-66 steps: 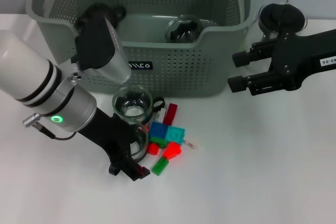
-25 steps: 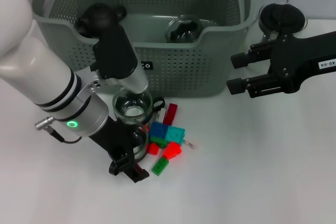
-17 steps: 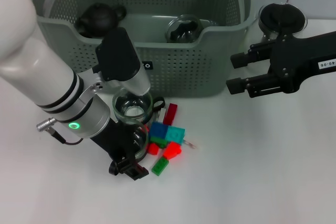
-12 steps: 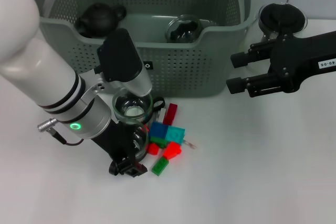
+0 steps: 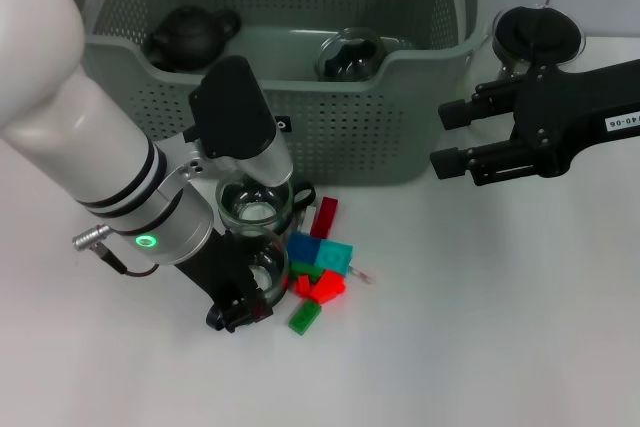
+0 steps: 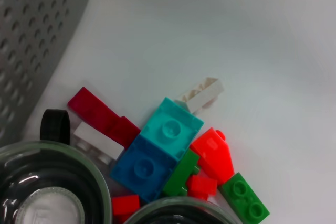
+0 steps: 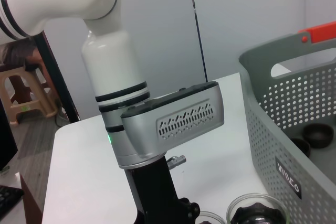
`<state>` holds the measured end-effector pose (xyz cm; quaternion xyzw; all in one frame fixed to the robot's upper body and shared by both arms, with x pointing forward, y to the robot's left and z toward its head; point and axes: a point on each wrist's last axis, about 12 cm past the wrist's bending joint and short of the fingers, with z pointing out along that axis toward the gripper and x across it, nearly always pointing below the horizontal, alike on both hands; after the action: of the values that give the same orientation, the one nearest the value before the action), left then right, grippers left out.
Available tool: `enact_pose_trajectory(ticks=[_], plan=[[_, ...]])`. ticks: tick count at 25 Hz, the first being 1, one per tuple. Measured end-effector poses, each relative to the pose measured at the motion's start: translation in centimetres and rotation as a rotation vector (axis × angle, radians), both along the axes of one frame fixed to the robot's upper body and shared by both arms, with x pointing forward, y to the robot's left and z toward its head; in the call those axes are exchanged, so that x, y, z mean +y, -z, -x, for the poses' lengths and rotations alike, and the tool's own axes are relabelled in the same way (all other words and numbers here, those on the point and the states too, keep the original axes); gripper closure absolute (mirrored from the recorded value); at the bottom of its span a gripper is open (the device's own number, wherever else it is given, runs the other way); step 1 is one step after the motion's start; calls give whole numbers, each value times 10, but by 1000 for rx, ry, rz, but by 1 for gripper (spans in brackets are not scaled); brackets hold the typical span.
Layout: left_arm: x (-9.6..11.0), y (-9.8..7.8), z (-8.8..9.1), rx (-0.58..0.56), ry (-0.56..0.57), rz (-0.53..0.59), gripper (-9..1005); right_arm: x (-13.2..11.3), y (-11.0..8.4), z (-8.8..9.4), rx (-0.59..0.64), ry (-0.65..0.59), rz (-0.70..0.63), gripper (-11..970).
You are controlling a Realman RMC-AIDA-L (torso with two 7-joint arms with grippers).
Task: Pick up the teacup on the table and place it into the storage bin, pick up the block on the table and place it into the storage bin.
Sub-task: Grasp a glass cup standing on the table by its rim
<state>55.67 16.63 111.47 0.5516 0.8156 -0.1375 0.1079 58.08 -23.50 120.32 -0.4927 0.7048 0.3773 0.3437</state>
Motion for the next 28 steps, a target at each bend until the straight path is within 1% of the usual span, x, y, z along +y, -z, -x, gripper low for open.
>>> enact_pose_trajectory(ticks=[1, 7, 22, 28], plan=[[0, 0, 0, -1, 2, -3, 919, 0, 0, 0, 0, 1, 0, 271], [-2, 0, 1, -9, 17, -17, 920, -2, 0, 0, 0, 8, -5, 271], [-2, -9, 7, -16, 44, -22, 929, -3, 1, 1, -7, 12, -14, 271], [-1, -6, 7, -9, 41, -37, 929, -3, 3, 1, -7, 6, -16, 271]])
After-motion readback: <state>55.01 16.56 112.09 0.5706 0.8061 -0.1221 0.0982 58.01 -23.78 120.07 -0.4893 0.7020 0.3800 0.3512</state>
